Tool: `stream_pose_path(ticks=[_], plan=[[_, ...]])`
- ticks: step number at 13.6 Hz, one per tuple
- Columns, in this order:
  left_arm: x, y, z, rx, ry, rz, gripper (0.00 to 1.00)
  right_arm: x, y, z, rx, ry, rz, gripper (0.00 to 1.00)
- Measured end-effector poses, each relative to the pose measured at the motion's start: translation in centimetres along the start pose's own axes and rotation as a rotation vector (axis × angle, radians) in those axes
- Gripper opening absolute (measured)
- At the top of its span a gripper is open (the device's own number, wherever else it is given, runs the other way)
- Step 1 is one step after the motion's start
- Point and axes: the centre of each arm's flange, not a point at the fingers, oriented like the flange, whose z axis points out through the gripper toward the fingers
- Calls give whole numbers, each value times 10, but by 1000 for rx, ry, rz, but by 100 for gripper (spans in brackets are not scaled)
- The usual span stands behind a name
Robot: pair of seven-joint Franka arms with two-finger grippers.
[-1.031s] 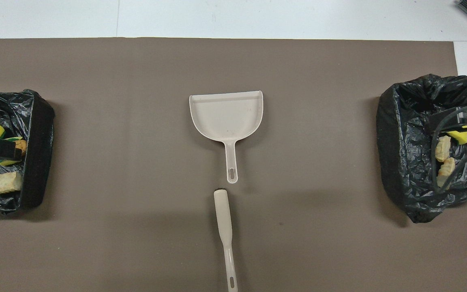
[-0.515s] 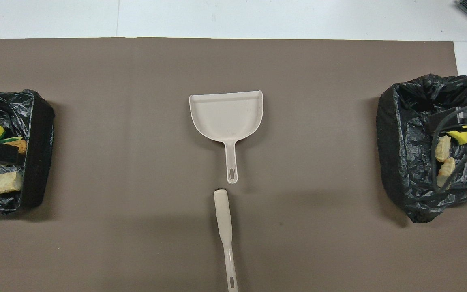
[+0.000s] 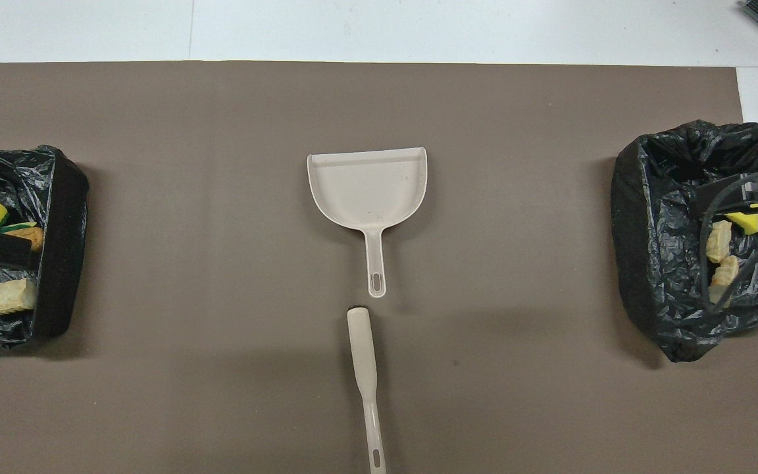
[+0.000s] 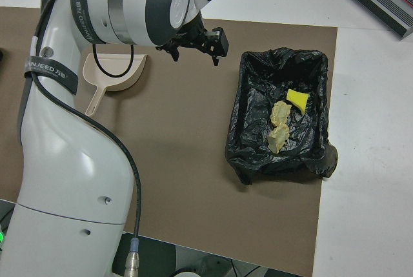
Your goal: Sweep and dump trash in bin
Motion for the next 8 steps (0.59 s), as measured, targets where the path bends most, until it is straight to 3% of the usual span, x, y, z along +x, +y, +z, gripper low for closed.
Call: stream_pose_path(ticks=[8], plan=[[-3, -2, -4, 1, 6, -4, 100, 0, 0, 0, 0, 0, 0, 100]])
